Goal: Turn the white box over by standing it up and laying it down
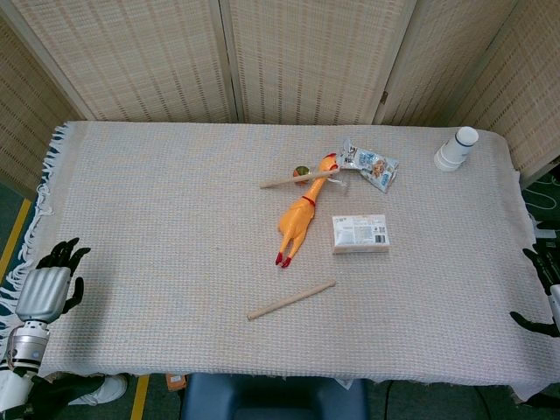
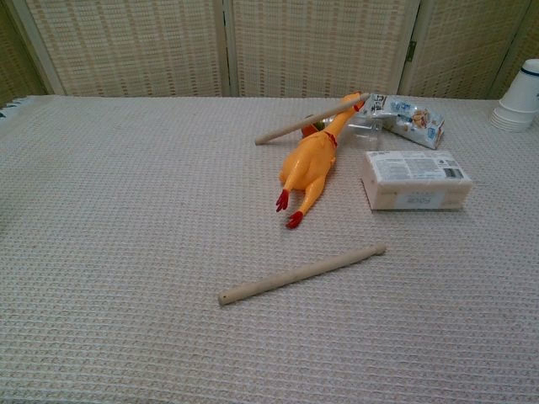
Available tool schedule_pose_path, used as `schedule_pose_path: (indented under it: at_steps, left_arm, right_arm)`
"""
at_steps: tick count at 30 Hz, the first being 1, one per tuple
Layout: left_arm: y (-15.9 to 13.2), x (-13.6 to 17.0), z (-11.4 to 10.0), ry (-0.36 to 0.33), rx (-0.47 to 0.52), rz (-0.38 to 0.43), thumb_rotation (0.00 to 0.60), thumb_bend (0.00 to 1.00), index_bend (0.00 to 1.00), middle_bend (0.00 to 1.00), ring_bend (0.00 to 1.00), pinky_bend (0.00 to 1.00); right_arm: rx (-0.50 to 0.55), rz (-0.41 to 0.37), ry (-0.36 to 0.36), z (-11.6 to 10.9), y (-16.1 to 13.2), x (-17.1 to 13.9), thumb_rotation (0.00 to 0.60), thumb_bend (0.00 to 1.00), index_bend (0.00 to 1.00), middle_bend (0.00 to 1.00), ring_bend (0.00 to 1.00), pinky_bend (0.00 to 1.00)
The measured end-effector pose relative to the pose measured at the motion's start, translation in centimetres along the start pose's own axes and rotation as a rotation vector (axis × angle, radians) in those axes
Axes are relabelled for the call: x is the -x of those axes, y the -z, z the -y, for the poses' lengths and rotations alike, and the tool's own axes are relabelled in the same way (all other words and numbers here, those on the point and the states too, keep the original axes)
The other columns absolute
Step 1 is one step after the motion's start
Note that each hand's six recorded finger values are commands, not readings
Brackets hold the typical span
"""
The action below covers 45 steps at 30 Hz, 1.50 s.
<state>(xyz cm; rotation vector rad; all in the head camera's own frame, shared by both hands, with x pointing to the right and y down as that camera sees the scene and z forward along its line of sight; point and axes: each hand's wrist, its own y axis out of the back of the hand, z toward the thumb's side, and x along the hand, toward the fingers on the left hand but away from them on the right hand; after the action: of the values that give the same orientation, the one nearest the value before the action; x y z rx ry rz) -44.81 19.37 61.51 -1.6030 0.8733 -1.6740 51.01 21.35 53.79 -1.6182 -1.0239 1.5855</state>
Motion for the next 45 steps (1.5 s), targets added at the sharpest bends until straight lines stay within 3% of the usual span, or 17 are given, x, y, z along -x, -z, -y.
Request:
schedule_pose_path:
  at_steps: [11, 18, 23, 27, 30, 34, 40, 45]
  left_arm:
    - [-0.3, 0.3, -0.6, -0.015, 0.020, 0.011, 0.600, 0.63, 0.16, 0.00, 0.00, 0.20]
    - [0.0, 0.7, -1.5, -0.030, 0.049, 0.008, 0.600, 0.63, 0.16, 0.00, 0.00, 0.20]
    - [0.0, 0.9, -2.0, -0.044, 0.067, 0.014, 0.600, 0.63, 0.16, 0.00, 0.00, 0.20]
    - [0.3, 1.0, -2.2, -0.042, 0.073, 0.011, 0.600, 0.63, 0.17, 0.00, 0.00, 0.20]
    - [0.5, 1.1, -2.4, -0.049, 0.080, 0.009, 0.600, 0.63, 0.16, 0.00, 0.00, 0.20]
    - [1.0, 1.2, -2.8, -0.057, 0.088, -0.005, 0.600, 0.63, 0.16, 0.00, 0.00, 0.20]
    - [2.1, 1.3, -3.7, -0.091, 0.109, -0.035, 0.600, 0.63, 0.16, 0.00, 0.00, 0.20]
    - [2.6, 1.5, -4.2, -0.107, 0.120, -0.043, 0.600, 0.63, 0.16, 0.00, 0.00, 0.20]
  right_arm:
    - [-0.001, -0.018, -0.015, 0.3, -0.5, 0.1, 0.600, 0.11, 0.00, 0.00, 0.00, 0.00]
    - [0.003, -0.114, -0.060, 0.2, -3.5, 2.7, 0.600, 0.11, 0.00, 0.00, 0.00, 0.00]
    - [0.015, -0.200, -0.136, 0.8, -7.4, 6.7, 0.600, 0.11, 0.00, 0.00, 0.00, 0.00]
    - [-0.008, -0.234, -0.237, 2.4, -10.6, 10.4, 0.600, 0.11, 0.00, 0.00, 0.00, 0.00]
    - [-0.034, -0.261, -0.330, 4.3, -14.0, 13.7, 0.600, 0.11, 0.00, 0.00, 0.00, 0.00]
    - [-0.038, -0.319, -0.421, 7.3, -20.9, 18.3, 0.600, 0.11, 0.00, 0.00, 0.00, 0.00]
    - [-0.037, -0.360, -0.450, 10.7, -28.3, 21.7, 0.600, 0.11, 0.00, 0.00, 0.00, 0.00]
    - [-0.056, -0.341, -0.457, 11.7, -29.1, 22.3, 0.600, 0.11, 0.00, 0.00, 0.00, 0.00]
